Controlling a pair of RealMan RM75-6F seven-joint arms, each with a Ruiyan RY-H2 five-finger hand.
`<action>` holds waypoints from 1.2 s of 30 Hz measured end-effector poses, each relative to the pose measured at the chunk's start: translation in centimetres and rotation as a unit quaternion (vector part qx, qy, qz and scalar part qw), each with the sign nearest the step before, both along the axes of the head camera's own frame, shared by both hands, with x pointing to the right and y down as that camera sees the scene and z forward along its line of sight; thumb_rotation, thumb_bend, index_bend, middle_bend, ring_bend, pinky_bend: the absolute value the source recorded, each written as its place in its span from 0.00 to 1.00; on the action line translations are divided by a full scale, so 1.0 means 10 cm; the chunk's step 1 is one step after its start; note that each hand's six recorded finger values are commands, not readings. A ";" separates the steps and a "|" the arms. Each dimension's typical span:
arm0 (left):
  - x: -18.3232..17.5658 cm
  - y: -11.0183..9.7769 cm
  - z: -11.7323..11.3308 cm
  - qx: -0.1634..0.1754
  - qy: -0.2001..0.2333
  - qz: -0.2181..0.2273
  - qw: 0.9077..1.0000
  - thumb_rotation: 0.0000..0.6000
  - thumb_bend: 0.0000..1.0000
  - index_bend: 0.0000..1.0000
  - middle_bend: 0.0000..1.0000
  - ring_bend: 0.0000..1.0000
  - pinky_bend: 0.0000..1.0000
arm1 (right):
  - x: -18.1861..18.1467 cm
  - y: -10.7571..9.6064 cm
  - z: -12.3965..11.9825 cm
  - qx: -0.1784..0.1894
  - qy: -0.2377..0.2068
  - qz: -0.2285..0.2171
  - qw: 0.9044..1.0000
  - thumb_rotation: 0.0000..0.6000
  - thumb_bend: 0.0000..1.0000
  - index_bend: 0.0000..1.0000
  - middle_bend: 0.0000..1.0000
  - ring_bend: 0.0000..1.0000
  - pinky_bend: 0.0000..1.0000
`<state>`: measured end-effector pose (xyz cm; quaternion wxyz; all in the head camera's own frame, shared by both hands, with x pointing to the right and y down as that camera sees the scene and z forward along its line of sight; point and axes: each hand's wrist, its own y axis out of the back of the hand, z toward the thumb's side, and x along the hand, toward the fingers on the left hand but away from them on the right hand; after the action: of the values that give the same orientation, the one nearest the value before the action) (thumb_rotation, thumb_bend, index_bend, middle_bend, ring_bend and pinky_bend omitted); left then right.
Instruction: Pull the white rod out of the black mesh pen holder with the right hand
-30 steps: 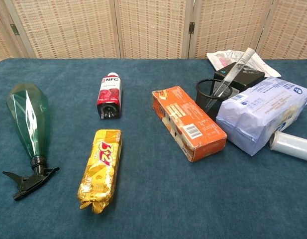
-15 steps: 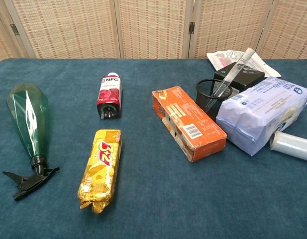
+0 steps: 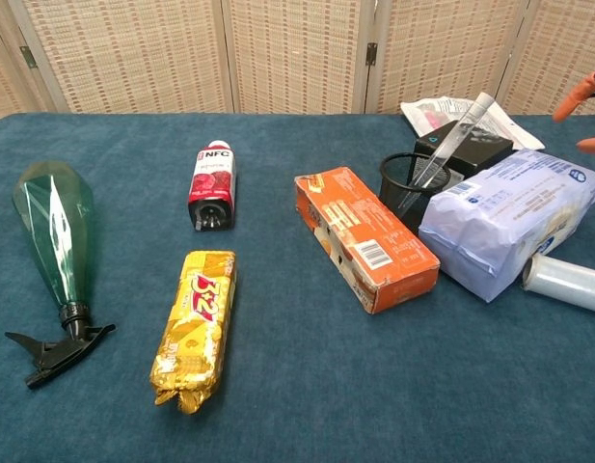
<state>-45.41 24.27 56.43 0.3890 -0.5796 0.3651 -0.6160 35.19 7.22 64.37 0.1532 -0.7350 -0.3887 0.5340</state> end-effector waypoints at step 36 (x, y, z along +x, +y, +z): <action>0.06 -0.05 0.02 -0.006 -0.011 0.007 1.000 1.00 0.25 0.16 0.15 0.16 0.14 | -1.00 -0.36 0.56 -0.087 -0.197 0.045 0.975 0.99 0.18 0.08 0.14 0.00 0.00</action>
<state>-44.78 23.73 56.58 0.3939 -0.5780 0.3526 -0.6217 25.21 3.62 69.94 -0.0148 -0.8181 -0.3962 0.4165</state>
